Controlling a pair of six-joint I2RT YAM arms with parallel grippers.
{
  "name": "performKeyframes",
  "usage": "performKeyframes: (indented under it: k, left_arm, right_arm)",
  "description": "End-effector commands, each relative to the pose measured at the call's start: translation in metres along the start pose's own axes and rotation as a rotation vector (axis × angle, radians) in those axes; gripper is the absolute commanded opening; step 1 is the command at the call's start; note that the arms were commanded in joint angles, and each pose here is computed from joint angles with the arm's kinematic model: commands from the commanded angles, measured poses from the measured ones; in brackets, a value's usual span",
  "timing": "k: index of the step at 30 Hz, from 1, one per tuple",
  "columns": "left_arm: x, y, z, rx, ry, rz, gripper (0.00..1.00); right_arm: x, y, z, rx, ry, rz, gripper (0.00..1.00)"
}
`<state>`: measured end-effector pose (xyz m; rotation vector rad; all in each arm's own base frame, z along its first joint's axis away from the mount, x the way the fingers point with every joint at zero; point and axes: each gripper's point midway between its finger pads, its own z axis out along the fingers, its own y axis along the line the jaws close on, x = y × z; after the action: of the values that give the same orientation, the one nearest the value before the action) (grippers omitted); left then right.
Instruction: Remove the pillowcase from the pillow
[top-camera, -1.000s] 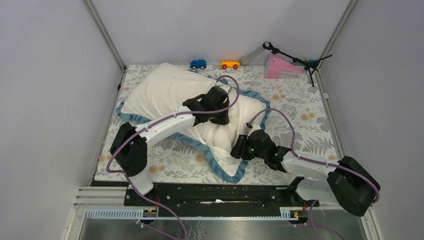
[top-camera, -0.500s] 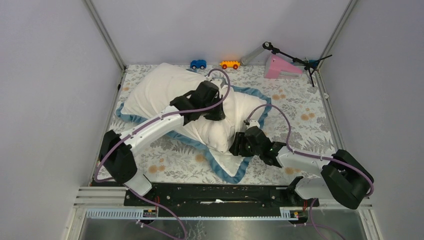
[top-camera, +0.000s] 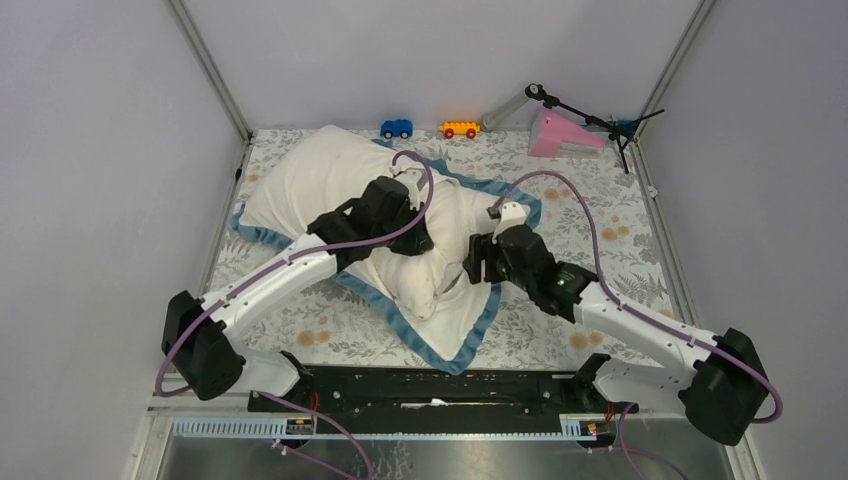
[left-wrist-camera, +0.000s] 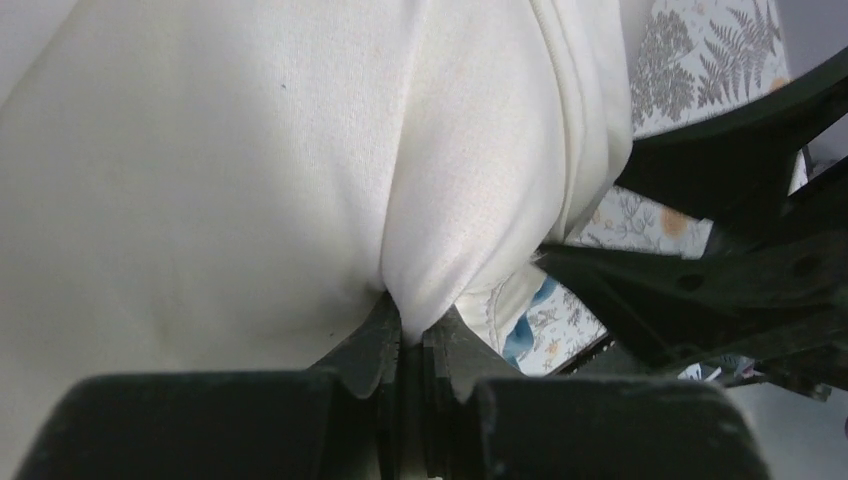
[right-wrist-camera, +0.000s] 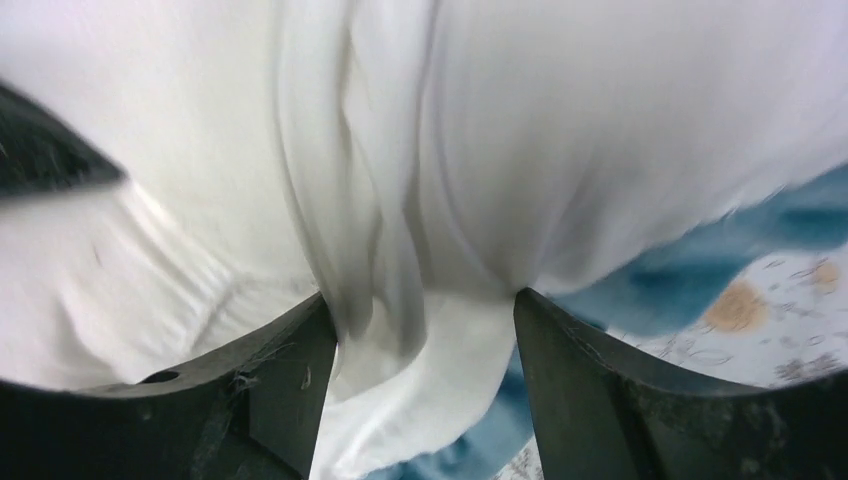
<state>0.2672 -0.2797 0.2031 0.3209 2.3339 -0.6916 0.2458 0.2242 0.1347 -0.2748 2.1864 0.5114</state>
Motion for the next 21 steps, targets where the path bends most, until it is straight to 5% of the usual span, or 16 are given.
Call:
performKeyframes:
  k: [1, 5, 10, 21]
  left_arm:
    - [-0.016, -0.003, -0.008, 0.033, -0.063, 0.014, 0.00]
    - [-0.013, -0.003, -0.010, 0.025, -0.059, 0.026, 0.00]
    - [-0.015, 0.005, -0.021, -0.022, -0.077, 0.031, 0.00]
    - [-0.007, 0.009, -0.049, -0.021, -0.087, 0.046, 0.00]
  right_arm:
    - [-0.034, -0.018, 0.000, 0.140, -0.035, -0.091, 0.70]
    - [-0.049, -0.042, 0.000, 0.302, -0.097, -0.064, 0.59]
    - [-0.052, -0.091, -0.003, 0.529, -0.152, 0.002, 0.31]
    - [-0.051, -0.159, 0.010, 0.525, -0.149, 0.279, 0.19]
